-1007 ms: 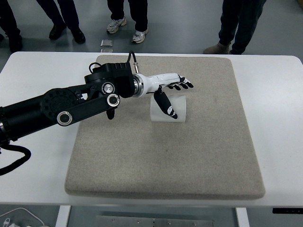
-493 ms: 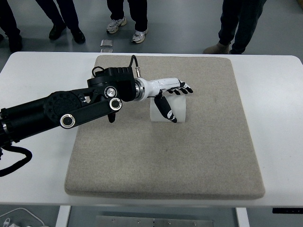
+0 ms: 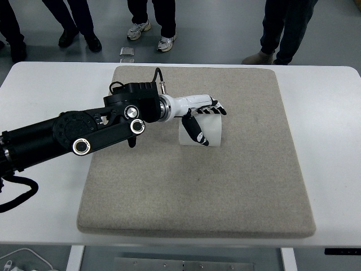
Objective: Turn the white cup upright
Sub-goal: 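Close the left hand's fingers around the cup body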
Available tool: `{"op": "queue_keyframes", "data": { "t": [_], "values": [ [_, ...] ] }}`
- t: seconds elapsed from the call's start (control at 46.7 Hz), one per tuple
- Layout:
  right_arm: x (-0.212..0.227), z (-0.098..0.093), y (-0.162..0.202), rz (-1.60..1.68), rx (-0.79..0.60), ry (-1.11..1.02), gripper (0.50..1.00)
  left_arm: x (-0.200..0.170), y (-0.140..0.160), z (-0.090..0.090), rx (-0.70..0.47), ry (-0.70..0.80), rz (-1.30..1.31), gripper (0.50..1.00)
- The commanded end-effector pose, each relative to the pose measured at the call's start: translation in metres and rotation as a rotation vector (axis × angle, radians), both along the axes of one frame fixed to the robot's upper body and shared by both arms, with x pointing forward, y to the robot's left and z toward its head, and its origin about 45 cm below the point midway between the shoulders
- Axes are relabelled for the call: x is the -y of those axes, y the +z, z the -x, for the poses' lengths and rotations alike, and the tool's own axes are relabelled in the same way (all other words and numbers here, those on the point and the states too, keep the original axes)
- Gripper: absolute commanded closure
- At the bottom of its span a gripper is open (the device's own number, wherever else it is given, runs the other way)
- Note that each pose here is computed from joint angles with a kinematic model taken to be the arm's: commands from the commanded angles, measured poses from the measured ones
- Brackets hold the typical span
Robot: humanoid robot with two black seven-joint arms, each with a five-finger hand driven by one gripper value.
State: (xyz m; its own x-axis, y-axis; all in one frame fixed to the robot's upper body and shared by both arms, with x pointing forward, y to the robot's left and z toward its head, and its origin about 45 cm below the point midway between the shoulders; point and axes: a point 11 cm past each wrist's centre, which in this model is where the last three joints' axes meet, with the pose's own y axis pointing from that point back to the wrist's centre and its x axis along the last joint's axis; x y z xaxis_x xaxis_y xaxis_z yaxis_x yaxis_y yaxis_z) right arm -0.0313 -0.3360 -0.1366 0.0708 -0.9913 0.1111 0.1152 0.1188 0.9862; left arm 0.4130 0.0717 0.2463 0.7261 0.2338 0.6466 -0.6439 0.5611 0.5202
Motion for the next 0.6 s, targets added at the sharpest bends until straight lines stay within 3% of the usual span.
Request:
{"op": "queue_keyframes", "data": {
  "t": [0.0,0.107,0.343,0.407,0.578],
  "values": [
    [0.0,-0.0005,0.0,0.0,0.001,0.0,0.57,0.0019,-0.0023,0.001,0.004,-0.008,-0.009,0.639],
    [0.0,-0.0005,0.0,0.0,0.001,0.002,0.57,0.0016,-0.0035,0.0012,0.009,-0.012,-0.016,0.688],
    [0.0,-0.0005,0.0,0.0,0.001,0.0,0.57,0.0028,-0.0063,0.0036,-0.002,-0.021,-0.02,0.872],
    [0.0,0.0004,0.0,0.0,-0.001,0.0,0.57,0.0033,-0.0046,0.003,0.0,-0.023,-0.018,0.992],
    [0.0001,-0.0005,0.0,0.001,0.001,0.0,0.57,0.0042,0.0016,0.0007,-0.001,-0.016,0.004,1.0]
  ]
}}
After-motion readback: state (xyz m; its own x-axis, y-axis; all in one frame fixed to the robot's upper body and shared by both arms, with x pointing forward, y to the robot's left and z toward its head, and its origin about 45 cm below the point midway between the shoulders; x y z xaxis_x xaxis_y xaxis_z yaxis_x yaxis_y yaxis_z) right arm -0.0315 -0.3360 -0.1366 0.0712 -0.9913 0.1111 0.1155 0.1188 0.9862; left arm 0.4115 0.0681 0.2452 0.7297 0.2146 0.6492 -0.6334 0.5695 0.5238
